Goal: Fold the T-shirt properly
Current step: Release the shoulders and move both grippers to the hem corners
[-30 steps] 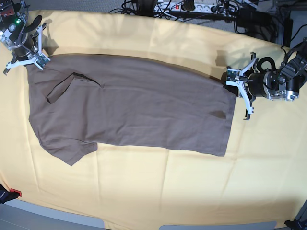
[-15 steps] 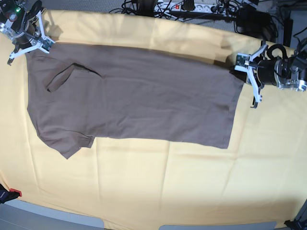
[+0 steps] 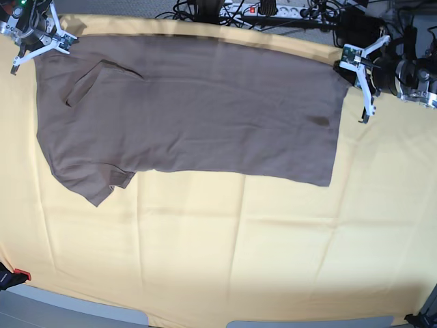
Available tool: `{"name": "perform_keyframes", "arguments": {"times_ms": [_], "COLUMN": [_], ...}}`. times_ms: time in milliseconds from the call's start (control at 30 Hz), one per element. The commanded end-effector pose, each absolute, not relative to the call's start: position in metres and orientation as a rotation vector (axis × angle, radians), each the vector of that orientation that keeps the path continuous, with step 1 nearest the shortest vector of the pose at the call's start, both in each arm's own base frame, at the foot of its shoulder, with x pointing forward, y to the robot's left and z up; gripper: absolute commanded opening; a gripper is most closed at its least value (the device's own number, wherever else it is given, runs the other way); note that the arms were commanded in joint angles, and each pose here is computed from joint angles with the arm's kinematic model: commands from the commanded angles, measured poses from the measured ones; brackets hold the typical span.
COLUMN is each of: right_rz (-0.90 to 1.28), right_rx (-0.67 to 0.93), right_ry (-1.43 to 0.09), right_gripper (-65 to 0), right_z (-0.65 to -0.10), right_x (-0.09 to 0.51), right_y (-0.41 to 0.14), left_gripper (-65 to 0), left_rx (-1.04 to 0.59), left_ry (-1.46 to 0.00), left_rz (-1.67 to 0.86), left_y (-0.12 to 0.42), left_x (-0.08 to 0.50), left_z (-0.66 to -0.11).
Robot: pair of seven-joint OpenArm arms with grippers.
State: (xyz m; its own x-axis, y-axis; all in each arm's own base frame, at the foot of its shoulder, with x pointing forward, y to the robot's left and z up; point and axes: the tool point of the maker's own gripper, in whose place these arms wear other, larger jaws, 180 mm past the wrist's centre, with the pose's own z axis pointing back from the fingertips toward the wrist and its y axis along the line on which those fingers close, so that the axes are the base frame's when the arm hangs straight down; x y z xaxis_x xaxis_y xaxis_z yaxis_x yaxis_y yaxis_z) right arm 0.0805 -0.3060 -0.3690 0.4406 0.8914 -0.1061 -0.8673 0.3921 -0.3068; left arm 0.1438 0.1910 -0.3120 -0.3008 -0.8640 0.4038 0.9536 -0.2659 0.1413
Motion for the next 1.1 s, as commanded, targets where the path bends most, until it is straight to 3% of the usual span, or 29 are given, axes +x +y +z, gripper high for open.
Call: {"name": "perform_keyframes", "arguments": {"times_ms": [0, 267, 300, 400, 467, 667, 867, 1067], "right_rz": [1.139, 1.136, 1.13, 1.128, 1.127, 1.117, 1.114, 1.007], "right_rx": [-0.368, -0.311, -0.316, -0.334, -0.338, -0.391, -0.428, -0.59], "right_ry": [-0.058, -0.044, -0.047, -0.022, -0.018, -0.029, -0.134, -0.265], "right_gripper": [-65.0, -65.0, -60.6, -34.0, -26.0, -26.0, -26.0, -26.0], "right_z": [-0.364, -0.367, -0.367, -0.366, -0.365, -0.35, -0.328, -0.292], "right_x": [0.082, 0.076, 0.076, 0.074, 0.074, 0.081, 0.1, 0.141], "right_y": [-0.312, -0.306, -0.306, -0.311, -0.311, -0.306, -0.286, -0.314], "left_gripper": [-65.0, -65.0, -62.3, -42.1, -35.4, -35.1, -35.1, -35.1], "left_rx": [-0.27, -0.306, -0.317, -0.318, -0.283, -0.204, -0.162, -0.079], "left_ry": [-0.414, -0.424, -0.428, -0.429, -0.406, -0.342, -0.425, -0.549], "left_rz": [-1.847, -1.815, -1.805, -1.798, -1.806, -1.813, -1.782, -1.68], "left_y": [0.197, 0.192, 0.191, 0.19, 0.195, 0.203, 0.196, 0.194], "left_x": [0.146, 0.143, 0.143, 0.143, 0.145, 0.147, 0.174, 0.217], "left_z": [-0.307, -0.305, -0.304, -0.303, -0.305, -0.305, -0.283, -0.254]}}
